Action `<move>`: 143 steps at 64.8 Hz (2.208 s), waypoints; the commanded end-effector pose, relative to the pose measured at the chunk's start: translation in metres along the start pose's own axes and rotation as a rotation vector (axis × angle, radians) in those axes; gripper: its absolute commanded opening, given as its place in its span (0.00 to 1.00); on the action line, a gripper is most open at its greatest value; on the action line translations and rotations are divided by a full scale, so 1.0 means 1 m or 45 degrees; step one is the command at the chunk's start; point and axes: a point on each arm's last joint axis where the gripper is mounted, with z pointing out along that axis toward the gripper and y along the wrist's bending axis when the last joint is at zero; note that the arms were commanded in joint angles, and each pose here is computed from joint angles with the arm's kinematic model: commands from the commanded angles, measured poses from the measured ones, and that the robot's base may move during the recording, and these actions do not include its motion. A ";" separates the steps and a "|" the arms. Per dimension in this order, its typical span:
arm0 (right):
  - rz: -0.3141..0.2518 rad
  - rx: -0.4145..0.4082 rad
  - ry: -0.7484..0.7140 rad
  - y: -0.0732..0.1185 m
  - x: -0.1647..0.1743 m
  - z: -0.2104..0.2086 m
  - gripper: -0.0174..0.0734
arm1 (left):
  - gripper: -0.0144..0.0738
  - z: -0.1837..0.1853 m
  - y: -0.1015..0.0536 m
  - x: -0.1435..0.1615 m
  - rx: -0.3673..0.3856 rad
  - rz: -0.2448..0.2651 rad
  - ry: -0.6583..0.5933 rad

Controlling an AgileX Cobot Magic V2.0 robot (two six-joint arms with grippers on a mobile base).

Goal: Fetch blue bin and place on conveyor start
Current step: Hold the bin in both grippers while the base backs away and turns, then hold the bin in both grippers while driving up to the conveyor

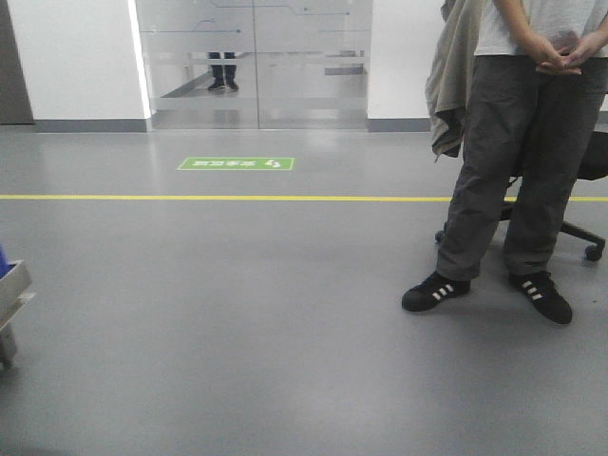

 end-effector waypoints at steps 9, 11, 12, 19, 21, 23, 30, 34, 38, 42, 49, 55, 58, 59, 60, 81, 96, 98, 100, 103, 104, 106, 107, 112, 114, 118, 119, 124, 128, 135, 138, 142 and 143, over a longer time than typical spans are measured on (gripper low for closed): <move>-0.021 0.003 -0.071 -0.002 -0.005 -0.007 0.02 | 0.04 -0.008 0.000 -0.007 0.027 -0.009 -0.072; -0.021 0.001 -0.073 -0.002 -0.005 -0.007 0.02 | 0.04 -0.008 0.000 -0.007 0.027 -0.009 -0.072; -0.021 -0.001 -0.077 -0.002 -0.006 -0.007 0.02 | 0.04 -0.008 0.000 -0.007 0.027 -0.009 -0.072; -0.021 -0.011 -0.095 -0.001 -0.007 -0.007 0.02 | 0.04 -0.008 0.000 -0.007 0.025 -0.008 -0.073; -0.021 -0.015 -0.101 -0.001 -0.007 -0.007 0.02 | 0.04 -0.008 0.000 -0.007 0.025 -0.008 -0.073; -0.021 -0.018 -0.108 -0.001 -0.008 -0.007 0.02 | 0.04 -0.008 0.000 -0.007 0.025 -0.008 -0.073; -0.022 -0.028 -0.124 0.000 -0.009 -0.007 0.02 | 0.04 -0.008 0.000 -0.007 0.025 -0.008 -0.073; -0.022 -0.032 -0.132 0.000 -0.010 -0.007 0.02 | 0.04 -0.008 0.000 -0.007 0.025 -0.008 -0.073; -0.022 -0.038 -0.143 0.001 -0.010 -0.007 0.02 | 0.04 -0.008 0.000 -0.007 0.025 -0.008 -0.073; -0.022 -0.048 -0.160 0.001 -0.012 -0.008 0.02 | 0.04 -0.008 0.000 -0.007 0.025 -0.008 -0.073; -0.023 -0.069 -0.198 0.003 -0.014 -0.008 0.02 | 0.04 -0.008 0.000 -0.007 0.025 -0.008 -0.073; -0.023 -0.087 -0.229 0.004 -0.016 -0.008 0.02 | 0.04 -0.008 0.000 -0.007 0.025 -0.008 -0.073; -0.024 -0.100 -0.251 0.005 -0.018 -0.009 0.02 | 0.04 -0.008 0.000 -0.007 0.023 -0.006 -0.074; -0.024 -0.104 -0.258 0.005 -0.018 -0.009 0.02 | 0.04 -0.008 0.000 -0.007 0.021 -0.005 -0.076; -0.024 -0.107 -0.264 0.006 -0.019 -0.009 0.02 | 0.04 -0.008 0.000 -0.007 0.021 -0.005 -0.076; -0.027 -0.219 -0.460 0.013 -0.032 -0.014 0.02 | 0.04 -0.008 0.001 -0.008 0.013 0.002 -0.082; -0.029 -0.278 -0.563 0.018 -0.039 -0.017 0.02 | 0.04 -0.008 0.001 -0.008 0.013 0.002 -0.082; -0.029 -0.286 -0.578 0.018 -0.040 -0.017 0.02 | 0.04 -0.008 0.001 -0.008 0.013 0.002 -0.082; -0.030 -0.293 -0.590 0.019 -0.040 -0.018 0.02 | 0.04 -0.008 0.001 -0.008 0.013 0.002 -0.082; -0.030 -0.306 -0.612 0.019 -0.042 -0.019 0.02 | 0.04 -0.008 0.001 -0.008 0.013 0.002 -0.082; -0.030 -0.309 -0.618 0.020 -0.042 -0.019 0.02 | 0.04 -0.008 0.001 -0.008 0.013 0.002 -0.082; -0.030 -0.316 -0.629 0.020 -0.043 -0.020 0.02 | 0.04 -0.008 0.001 -0.008 0.013 0.002 -0.082; -0.030 -0.319 -0.635 0.020 -0.043 -0.020 0.02 | 0.04 -0.008 0.001 -0.008 0.013 0.002 -0.082; -0.031 -0.334 -0.661 0.021 -0.045 -0.021 0.02 | 0.04 -0.008 0.001 -0.008 0.013 0.002 -0.082; -0.031 -0.335 -0.663 0.021 -0.045 -0.021 0.02 | 0.04 -0.008 0.001 -0.008 0.013 0.002 -0.082; -0.031 -0.341 -0.673 0.022 -0.045 -0.021 0.02 | 0.04 -0.008 0.001 -0.008 0.013 0.002 -0.082; -0.031 -0.342 -0.676 0.022 -0.045 -0.022 0.02 | 0.04 -0.008 0.001 -0.008 0.013 0.002 -0.082; -0.031 -0.350 -0.689 0.022 -0.046 -0.022 0.02 | 0.04 -0.008 0.001 -0.008 0.013 0.002 -0.082; -0.031 -0.353 -0.694 0.022 -0.046 -0.022 0.02 | 0.04 -0.008 0.001 -0.008 0.013 0.002 -0.082; -0.031 -0.357 -0.701 0.022 -0.047 -0.023 0.02 | 0.04 -0.008 0.001 -0.008 0.013 0.002 -0.082; -0.031 -0.357 -0.701 0.022 -0.047 -0.023 0.02 | 0.04 -0.008 0.001 -0.008 0.013 0.002 -0.082; -0.031 -0.357 -0.701 0.022 -0.047 -0.023 0.02 | 0.04 -0.008 0.001 -0.008 0.013 0.002 -0.082; -0.031 -0.357 -0.701 0.022 -0.047 -0.023 0.02 | 0.04 -0.008 0.001 -0.008 0.013 0.002 -0.082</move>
